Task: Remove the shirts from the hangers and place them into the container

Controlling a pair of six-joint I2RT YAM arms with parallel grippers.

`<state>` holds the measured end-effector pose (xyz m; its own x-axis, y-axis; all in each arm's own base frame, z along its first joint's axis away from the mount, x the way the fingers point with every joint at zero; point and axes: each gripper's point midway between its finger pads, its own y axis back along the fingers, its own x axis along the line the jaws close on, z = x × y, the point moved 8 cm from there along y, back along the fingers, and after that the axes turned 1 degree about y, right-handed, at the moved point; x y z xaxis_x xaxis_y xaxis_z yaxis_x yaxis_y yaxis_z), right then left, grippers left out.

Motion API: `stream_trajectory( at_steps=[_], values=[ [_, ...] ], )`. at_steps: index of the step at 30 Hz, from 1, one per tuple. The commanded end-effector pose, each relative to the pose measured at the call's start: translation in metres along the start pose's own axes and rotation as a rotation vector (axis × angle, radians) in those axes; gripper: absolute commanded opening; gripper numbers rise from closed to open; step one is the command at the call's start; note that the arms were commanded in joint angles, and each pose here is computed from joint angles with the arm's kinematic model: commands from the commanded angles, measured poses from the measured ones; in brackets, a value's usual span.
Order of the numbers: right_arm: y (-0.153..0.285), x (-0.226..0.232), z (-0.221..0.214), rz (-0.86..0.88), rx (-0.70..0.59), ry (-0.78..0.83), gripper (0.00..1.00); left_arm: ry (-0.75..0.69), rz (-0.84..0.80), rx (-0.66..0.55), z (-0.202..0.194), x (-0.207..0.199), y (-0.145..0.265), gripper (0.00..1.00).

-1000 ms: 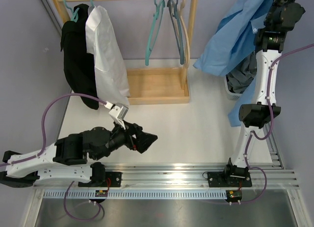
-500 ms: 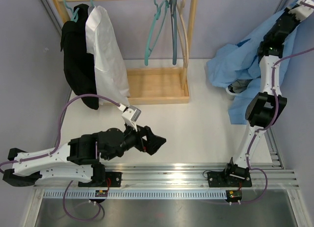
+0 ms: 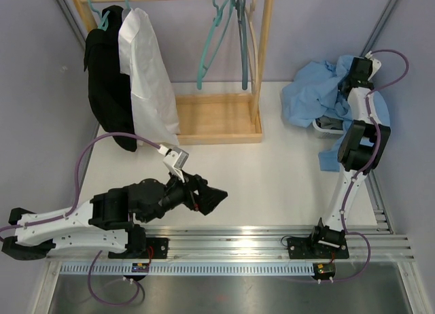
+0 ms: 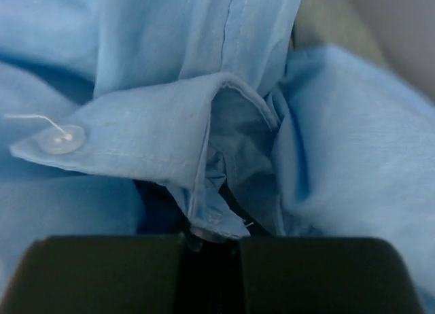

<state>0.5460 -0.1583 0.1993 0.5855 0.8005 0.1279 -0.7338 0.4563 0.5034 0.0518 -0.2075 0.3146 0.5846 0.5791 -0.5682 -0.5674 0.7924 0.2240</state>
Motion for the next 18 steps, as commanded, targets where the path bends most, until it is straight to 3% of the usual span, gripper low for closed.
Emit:
stream_trajectory(
  at_steps=[1,6,11,13,15,17,18],
  values=[
    [0.006,-0.004,-0.069,-0.025,0.332,-0.049,0.00,0.051,-0.063,-0.046,0.009,-0.010,0.002,0.99],
    [-0.005,-0.009,-0.123,-0.074,0.565,-0.074,0.00,0.075,-0.076,-0.048,0.008,-0.008,0.006,0.99],
    [-0.011,-0.009,-0.123,-0.089,0.537,-0.090,0.00,0.092,-0.074,-0.058,0.010,-0.005,0.013,0.99],
    [-0.006,-0.008,-0.112,-0.091,0.528,-0.081,0.25,0.092,-0.069,-0.055,0.010,-0.004,0.014,0.99],
    [0.004,-0.004,-0.086,-0.092,0.453,-0.084,0.44,0.092,-0.070,-0.056,0.012,-0.005,0.015,0.99],
    [0.022,0.000,-0.054,-0.062,0.362,-0.066,0.71,0.091,-0.071,-0.057,0.012,-0.005,0.015,0.99],
    [0.028,0.005,-0.041,-0.050,0.308,-0.056,0.76,0.091,-0.071,-0.057,0.012,-0.005,0.015,0.99]
  ],
)
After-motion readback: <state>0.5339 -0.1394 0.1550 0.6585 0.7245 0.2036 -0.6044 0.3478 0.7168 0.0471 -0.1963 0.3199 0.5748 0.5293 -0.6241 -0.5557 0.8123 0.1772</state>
